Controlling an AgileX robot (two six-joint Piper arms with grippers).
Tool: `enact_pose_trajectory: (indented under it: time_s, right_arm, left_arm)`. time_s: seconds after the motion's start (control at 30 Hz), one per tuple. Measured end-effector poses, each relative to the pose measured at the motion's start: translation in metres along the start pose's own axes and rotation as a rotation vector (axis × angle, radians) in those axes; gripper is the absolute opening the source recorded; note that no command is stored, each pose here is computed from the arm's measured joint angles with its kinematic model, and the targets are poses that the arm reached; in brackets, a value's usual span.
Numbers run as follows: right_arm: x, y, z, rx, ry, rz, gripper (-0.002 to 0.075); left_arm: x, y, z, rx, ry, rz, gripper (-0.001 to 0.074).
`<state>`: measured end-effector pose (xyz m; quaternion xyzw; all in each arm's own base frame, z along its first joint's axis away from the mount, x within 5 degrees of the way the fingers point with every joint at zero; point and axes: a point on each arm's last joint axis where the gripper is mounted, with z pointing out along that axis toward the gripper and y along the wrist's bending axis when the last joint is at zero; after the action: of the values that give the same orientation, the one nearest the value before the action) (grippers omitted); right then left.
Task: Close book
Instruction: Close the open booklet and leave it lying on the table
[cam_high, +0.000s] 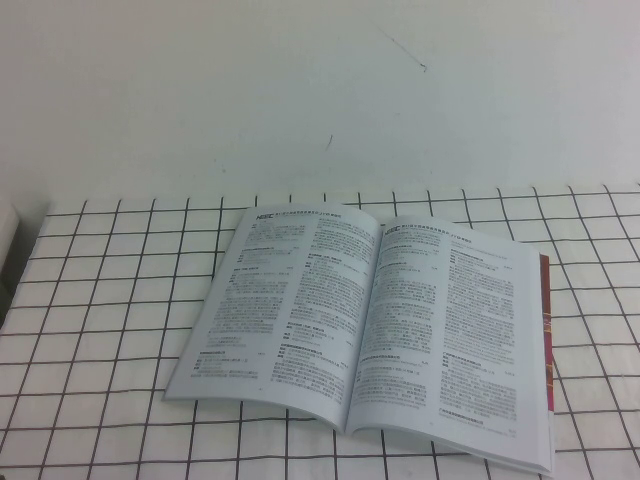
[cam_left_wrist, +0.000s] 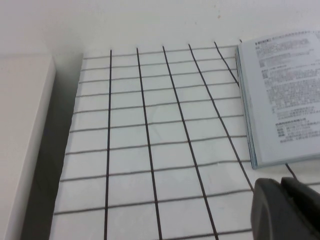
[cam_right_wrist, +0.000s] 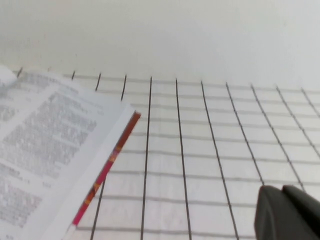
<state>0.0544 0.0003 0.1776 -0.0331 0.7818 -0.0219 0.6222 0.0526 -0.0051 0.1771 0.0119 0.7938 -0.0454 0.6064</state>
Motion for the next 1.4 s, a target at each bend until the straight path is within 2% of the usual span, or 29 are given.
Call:
enact_pose_trajectory:
  time_s: [0.17, 0.53, 0.67, 0.77, 0.93, 1.0, 1.13, 1.27, 1.4]
  right_arm:
    - [-0.018, -0.001, -0.002, 0.014, -0.199, 0.000, -0.0003]
    - [-0.057, -0.004, -0.020, 0.048, -0.681, 0.004, -0.0003]
    - [-0.065, -0.005, -0.027, 0.029, -0.795, 0.069, -0.0003]
    - [-0.069, -0.005, -0.031, 0.027, -0.856, 0.090, -0.0003]
    - [-0.072, -0.007, -0.035, 0.033, -0.911, 0.126, -0.0003]
    - [-0.072, -0.007, -0.033, 0.029, -0.849, 0.127, -0.0003]
    - [-0.091, -0.008, -0.037, 0.012, -0.667, 0.135, -0.0003]
    - [-0.123, -0.009, -0.052, 0.001, -0.535, 0.134, -0.0003]
    - [-0.147, -0.010, -0.050, -0.011, -0.405, 0.145, -0.0003]
  left_arm:
    - [-0.011, 0.000, 0.000, 0.003, -0.133, 0.003, -0.0004]
    - [-0.065, -0.002, -0.028, 0.022, -0.822, 0.007, -0.0004]
    - [-0.075, -0.003, -0.041, 0.027, -0.993, 0.013, -0.0004]
    - [-0.078, -0.003, -0.045, 0.041, -1.054, -0.006, -0.0004]
    - [-0.079, -0.002, -0.047, 0.064, -1.074, -0.052, -0.0004]
    - [-0.077, -0.002, -0.044, 0.092, -1.035, -0.109, -0.0004]
    - [-0.083, -0.003, -0.038, 0.119, -0.829, -0.204, -0.0004]
    - [-0.105, -0.006, -0.050, 0.090, -0.707, -0.150, -0.0004]
    - [-0.124, -0.007, -0.055, 0.050, -0.607, -0.078, -0.0004]
